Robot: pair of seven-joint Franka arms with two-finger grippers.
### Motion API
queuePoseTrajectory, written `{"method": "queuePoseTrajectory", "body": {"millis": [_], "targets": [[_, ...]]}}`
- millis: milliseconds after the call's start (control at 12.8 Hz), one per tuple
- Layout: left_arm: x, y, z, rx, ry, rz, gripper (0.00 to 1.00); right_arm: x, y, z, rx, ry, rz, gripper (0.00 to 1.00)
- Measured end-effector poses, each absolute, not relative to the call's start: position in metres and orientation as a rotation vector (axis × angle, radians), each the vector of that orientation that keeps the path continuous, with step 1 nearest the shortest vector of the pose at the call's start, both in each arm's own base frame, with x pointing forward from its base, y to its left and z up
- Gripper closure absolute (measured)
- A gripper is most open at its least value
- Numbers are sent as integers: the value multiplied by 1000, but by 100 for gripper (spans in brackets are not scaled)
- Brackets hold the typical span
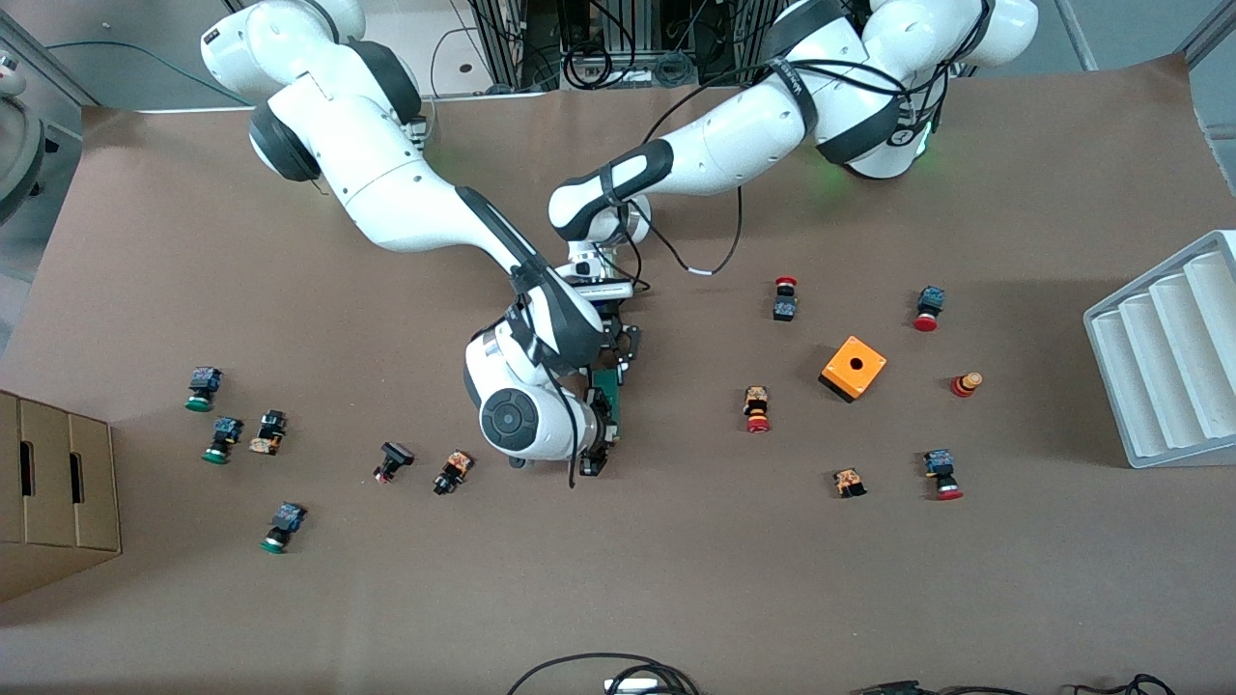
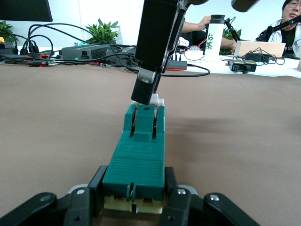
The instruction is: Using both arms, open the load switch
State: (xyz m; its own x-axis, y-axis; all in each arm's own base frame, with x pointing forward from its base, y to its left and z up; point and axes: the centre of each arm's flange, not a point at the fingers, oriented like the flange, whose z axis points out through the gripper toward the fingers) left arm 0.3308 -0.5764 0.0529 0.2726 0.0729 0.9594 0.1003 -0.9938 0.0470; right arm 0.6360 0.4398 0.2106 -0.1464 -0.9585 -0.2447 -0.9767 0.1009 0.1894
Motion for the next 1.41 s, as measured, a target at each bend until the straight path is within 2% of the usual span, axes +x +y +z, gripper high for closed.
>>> {"method": "queuePoseTrajectory", "body": {"millis": [1411], "targets": [[331,-576,53,-2488,-169,-1873,45,635,438,212,-2000,2295,471,70]]}}
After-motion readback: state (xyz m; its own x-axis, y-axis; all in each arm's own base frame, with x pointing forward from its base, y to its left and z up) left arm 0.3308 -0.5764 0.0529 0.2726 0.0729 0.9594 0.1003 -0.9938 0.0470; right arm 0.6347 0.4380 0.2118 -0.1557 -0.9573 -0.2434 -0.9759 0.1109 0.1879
